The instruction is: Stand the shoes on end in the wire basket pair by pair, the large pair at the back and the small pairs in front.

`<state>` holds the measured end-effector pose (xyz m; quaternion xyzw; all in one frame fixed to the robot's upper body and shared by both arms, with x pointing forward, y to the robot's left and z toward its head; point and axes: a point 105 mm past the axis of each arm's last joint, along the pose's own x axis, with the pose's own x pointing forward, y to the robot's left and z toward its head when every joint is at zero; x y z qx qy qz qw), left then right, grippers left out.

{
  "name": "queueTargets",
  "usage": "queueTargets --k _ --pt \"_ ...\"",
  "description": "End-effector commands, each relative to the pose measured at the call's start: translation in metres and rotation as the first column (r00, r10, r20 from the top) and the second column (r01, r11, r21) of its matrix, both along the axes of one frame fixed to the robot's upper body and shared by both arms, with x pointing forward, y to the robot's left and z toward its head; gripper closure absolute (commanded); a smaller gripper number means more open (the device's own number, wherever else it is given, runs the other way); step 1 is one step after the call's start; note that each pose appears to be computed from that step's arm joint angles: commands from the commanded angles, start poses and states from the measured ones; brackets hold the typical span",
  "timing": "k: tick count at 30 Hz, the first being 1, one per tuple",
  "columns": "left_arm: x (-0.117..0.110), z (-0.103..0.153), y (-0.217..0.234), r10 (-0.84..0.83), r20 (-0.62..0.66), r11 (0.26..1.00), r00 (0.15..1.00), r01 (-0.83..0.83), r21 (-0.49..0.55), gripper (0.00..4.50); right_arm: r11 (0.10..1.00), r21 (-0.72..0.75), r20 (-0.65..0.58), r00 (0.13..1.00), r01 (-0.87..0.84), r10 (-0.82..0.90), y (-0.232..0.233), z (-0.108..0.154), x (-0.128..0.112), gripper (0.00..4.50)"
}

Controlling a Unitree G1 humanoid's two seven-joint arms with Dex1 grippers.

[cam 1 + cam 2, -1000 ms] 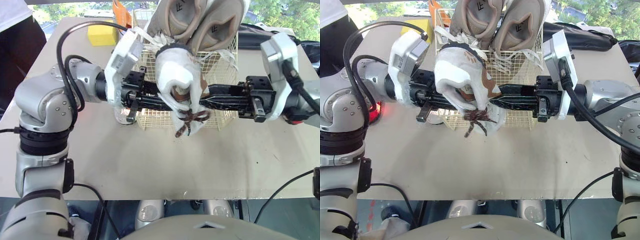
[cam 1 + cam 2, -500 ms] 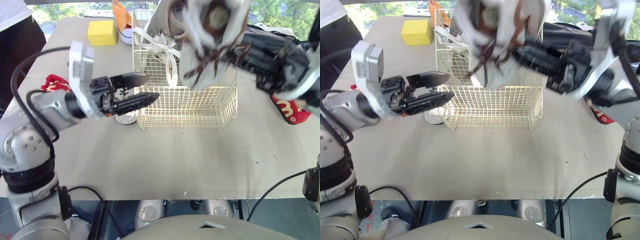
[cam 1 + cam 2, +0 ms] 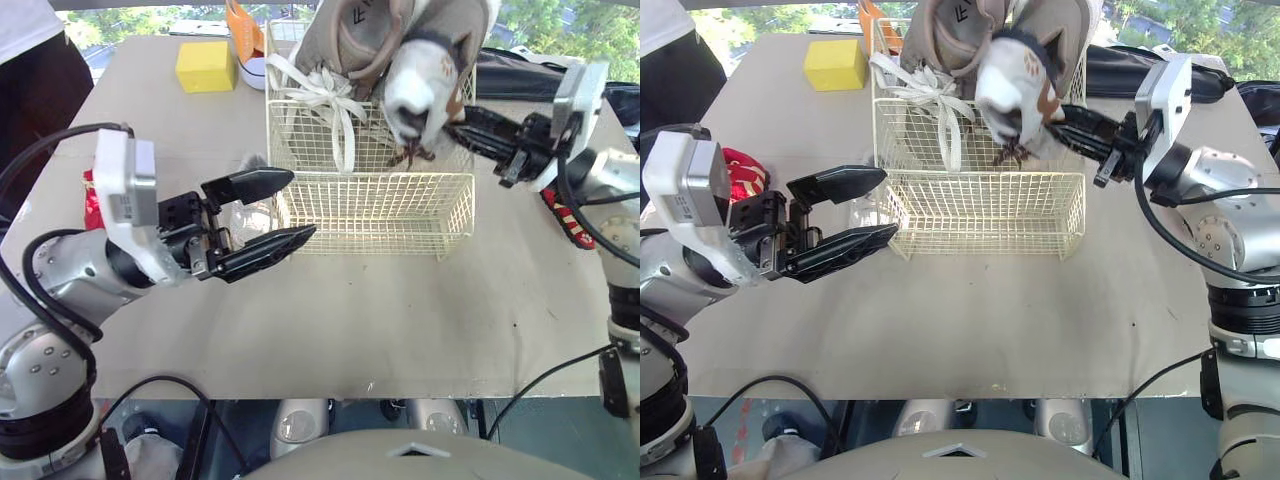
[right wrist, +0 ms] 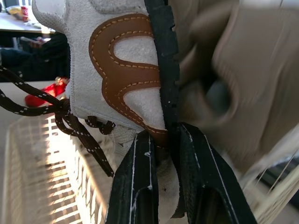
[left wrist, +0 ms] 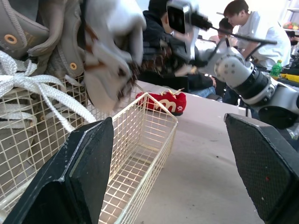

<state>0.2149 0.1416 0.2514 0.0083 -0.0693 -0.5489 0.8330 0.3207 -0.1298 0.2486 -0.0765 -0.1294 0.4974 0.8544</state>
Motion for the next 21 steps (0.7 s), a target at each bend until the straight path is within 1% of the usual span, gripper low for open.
queueTargets --k 1,6,8,9,10,11,12,14,15,16,19,21 --pt "-0.006 0.008 -0.001 -0.002 0.055 1.0 0.998 0.001 0.004 0.37 1.0 0.012 0.042 0.999 -0.012 0.012 -0.006 0.008 -0.004 4.5" --pt "-0.004 0.005 0.0 0.002 0.043 1.0 0.999 -0.003 0.006 0.37 0.999 -0.029 -0.053 0.998 -0.043 0.041 -0.004 -0.012 0.001 4.5" --pt "-0.003 0.003 0.003 0.013 0.036 1.0 0.999 -0.014 0.014 0.32 0.996 -0.05 -0.112 0.991 -0.077 0.071 -0.002 -0.021 -0.001 3.55" --pt "-0.003 0.002 0.005 0.016 0.034 1.0 0.999 -0.017 0.015 0.32 0.995 -0.054 -0.131 0.989 -0.08 0.073 -0.002 -0.023 -0.001 3.24" --pt "-0.003 0.001 0.007 0.024 0.031 1.0 0.999 -0.024 0.017 0.32 0.995 -0.065 -0.126 0.99 -0.074 0.065 -0.003 -0.023 -0.003 2.68" --pt "-0.003 0.0 0.009 0.033 0.024 0.999 0.999 -0.033 0.016 0.32 0.996 -0.069 -0.116 0.992 -0.06 0.052 -0.006 -0.022 -0.004 2.26" --pt "-0.003 -0.001 0.011 0.042 0.016 0.999 0.999 -0.042 0.016 0.32 0.996 -0.079 -0.105 0.994 -0.049 0.041 -0.01 -0.02 -0.006 1.73" --pt "-0.001 -0.004 0.018 0.079 0.009 0.997 0.997 -0.079 0.018 0.32 0.993 -0.115 -0.062 0.998 -0.021 0.014 -0.015 -0.015 -0.011 0.92" --pt "0.0 -0.004 0.022 0.104 0.001 0.994 0.995 -0.104 0.013 0.32 0.993 -0.117 -0.036 0.999 -0.002 -0.002 -0.018 -0.01 -0.013 0.35" --pt "0.003 -0.005 0.029 0.145 -0.011 0.989 0.989 -0.145 0.005 0.32 0.993 -0.12 -0.016 1.0 0.018 -0.02 -0.022 -0.005 -0.015 0.03" --pt "0.02 -0.007 0.058 0.321 -0.046 0.947 0.946 -0.321 0.022 0.32 0.985 -0.166 0.052 0.998 0.043 -0.035 -0.033 0.01 -0.03 0.03" --pt "0.033 -0.014 0.077 0.408 -0.114 0.913 0.906 -0.404 0.052 0.32 0.977 -0.211 0.09 0.996 0.028 -0.01 -0.035 0.018 -0.047 0.03"
